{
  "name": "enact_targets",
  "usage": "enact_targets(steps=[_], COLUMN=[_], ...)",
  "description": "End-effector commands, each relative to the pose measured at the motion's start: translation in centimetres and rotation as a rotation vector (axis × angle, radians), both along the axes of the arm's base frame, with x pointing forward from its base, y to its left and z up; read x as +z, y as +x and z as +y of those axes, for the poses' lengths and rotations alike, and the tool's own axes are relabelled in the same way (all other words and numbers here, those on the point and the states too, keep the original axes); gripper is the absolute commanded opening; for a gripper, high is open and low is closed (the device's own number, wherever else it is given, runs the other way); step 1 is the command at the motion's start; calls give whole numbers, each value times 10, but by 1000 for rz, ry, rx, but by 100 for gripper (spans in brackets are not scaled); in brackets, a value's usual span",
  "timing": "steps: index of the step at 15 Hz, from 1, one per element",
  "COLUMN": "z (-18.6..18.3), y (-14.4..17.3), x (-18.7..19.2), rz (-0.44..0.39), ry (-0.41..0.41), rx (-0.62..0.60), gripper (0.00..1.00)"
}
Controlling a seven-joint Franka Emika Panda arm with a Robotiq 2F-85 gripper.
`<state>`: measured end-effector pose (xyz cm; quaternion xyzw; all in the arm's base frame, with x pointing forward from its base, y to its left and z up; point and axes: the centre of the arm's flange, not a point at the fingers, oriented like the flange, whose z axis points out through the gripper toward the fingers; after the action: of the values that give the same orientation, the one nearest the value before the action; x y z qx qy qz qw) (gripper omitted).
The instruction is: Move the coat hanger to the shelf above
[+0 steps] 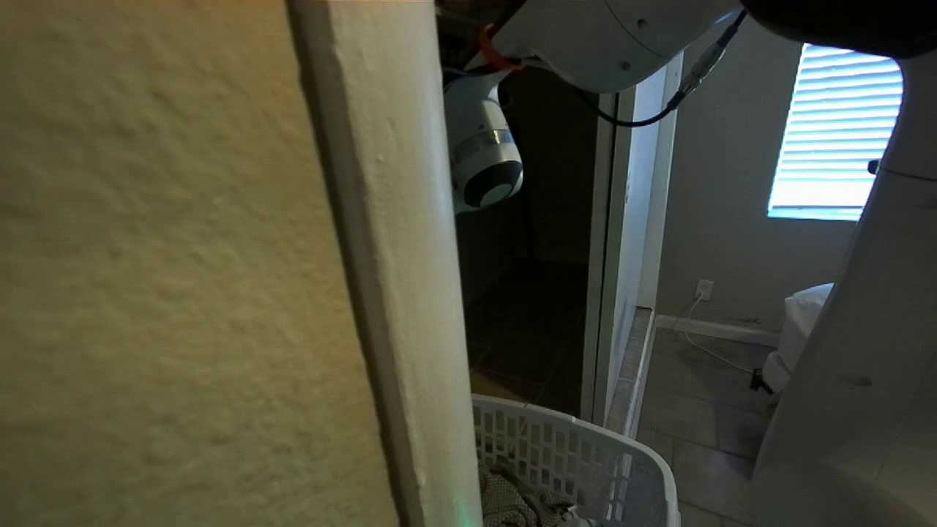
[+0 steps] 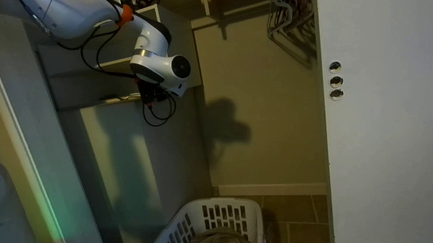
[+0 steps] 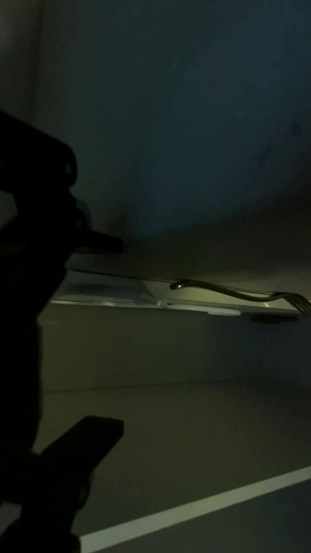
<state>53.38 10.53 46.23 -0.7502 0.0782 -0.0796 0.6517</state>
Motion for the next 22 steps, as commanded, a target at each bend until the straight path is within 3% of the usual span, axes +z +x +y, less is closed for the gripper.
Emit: enact_targets(steps=[1,5,7,11,12,13,15,22], z=[6,7,9,12,13,15,18,17], y=[12,14,14,19,21,23,25,33], x=[-5,-10,-11,-7,-6,-6,-9,-19], rz=[-18,-14,-13,-23,-23,-23,-20,-3], ry=[8,-1,-7,-13,-12,-16,-23,-31], rx=[-21,-32,-28,-28,-30,-30,-28,-45], gripper=[69,41,71,99,90,61,64,14])
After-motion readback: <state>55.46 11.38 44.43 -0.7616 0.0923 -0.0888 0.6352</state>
